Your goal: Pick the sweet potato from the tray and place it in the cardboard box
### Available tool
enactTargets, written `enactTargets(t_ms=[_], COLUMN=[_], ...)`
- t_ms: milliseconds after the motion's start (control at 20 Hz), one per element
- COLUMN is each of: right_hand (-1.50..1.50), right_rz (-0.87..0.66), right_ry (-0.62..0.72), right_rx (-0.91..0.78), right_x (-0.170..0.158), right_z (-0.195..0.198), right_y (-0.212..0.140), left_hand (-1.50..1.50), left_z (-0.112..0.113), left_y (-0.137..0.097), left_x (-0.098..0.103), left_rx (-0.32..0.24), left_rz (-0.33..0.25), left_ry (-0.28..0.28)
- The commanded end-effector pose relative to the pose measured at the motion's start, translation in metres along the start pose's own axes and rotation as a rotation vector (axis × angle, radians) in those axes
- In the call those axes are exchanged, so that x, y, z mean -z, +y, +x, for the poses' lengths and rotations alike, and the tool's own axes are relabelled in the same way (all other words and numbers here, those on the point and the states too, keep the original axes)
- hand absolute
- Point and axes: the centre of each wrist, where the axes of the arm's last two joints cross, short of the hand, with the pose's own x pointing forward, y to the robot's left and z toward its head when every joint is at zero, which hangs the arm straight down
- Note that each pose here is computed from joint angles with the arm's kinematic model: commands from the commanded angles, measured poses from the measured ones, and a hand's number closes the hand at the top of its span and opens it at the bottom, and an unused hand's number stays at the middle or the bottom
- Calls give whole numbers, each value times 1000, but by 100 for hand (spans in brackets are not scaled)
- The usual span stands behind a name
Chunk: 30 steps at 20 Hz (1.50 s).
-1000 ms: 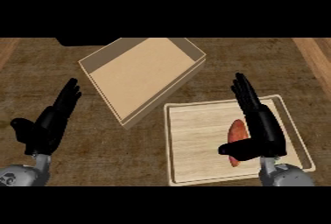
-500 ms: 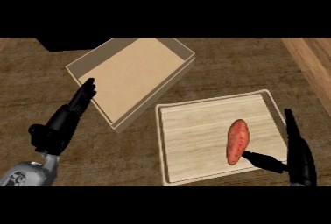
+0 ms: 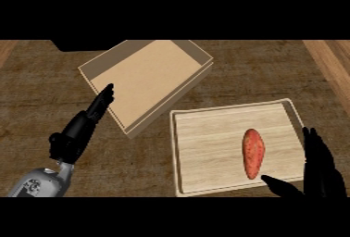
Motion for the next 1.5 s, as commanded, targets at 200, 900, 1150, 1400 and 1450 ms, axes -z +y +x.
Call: enactTargets(t_ms=[200, 900, 1150, 1400, 1450], right_hand=[-150, -150, -150, -150, -150], right_rz=[195, 222, 276, 252, 254], right_ry=[153, 283, 329, 345, 342], right_rx=[-43, -22, -49, -39, -50], right_x=[-60, -40, -33, -16, 1], right_z=[80, 148, 141, 143, 127], right_y=[-43, -50, -40, -28, -15], left_hand=[0, 0, 0, 0, 0], left_z=[13, 4, -3, 0, -2], left_y=[2, -8, -29, -21, -28], left_x=[12, 7, 17, 9, 24], left_rx=[-6, -5, -7, -9, -10], left_rz=[-33, -76, -58, -59, -64], left_ry=[-30, -30, -28, -39, -16])
